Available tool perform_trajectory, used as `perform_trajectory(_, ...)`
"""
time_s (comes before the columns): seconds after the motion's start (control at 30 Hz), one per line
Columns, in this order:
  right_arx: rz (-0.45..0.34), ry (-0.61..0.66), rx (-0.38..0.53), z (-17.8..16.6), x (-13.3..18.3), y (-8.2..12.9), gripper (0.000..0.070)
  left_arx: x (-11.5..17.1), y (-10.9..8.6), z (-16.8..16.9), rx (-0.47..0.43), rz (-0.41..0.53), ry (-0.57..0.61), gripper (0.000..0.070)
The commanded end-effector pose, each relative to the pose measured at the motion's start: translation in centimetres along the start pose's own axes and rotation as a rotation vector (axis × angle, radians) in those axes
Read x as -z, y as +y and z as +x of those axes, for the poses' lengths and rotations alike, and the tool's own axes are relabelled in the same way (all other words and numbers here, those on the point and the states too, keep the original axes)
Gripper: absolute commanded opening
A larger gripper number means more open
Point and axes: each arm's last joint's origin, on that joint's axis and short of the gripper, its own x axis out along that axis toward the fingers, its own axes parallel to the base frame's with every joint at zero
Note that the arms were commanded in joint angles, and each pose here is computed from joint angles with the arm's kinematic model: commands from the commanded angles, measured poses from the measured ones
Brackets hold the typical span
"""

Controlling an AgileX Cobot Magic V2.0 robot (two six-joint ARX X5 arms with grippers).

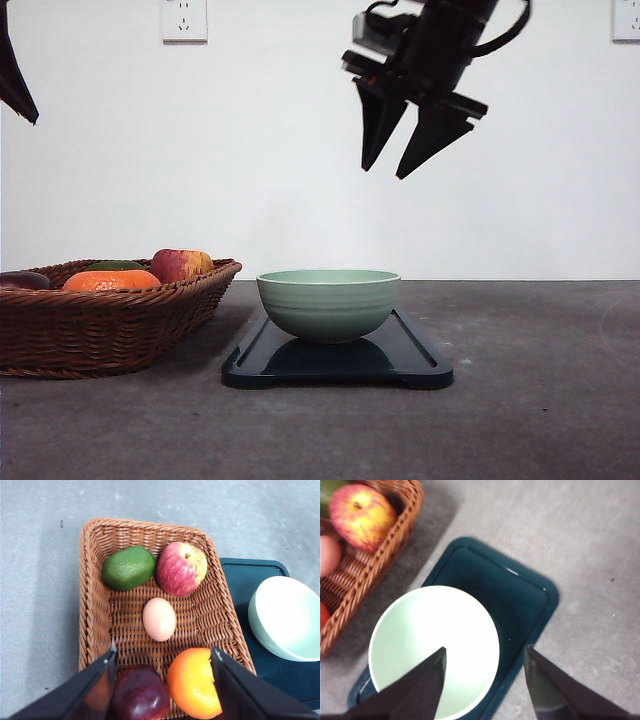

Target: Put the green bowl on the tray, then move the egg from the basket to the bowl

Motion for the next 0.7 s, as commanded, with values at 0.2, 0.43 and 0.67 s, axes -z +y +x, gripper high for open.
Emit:
perform_trajectory(0.2, -0.035, -0.154, -0.04, -2.4, 6.3, -0.2, 0.0274, -0.6, -0.2, -0.2, 0.01, 0.011, -0.022, 0.0375)
perform_trajectory(0.43, -0.01, -0.187, -0.009, -5.1, 13.0, -0.6, 0.0273, -0.6, -0.2, -0.2, 0.011, 0.01, -0.021, 0.0375)
perform_trajectory(0.67, 0.0, -0.254, 0.024, -7.9, 18.1, -0.6, 0.0268, -0.5, -0.4, -0.1, 0.017, 0.012, -0.006, 0.0376)
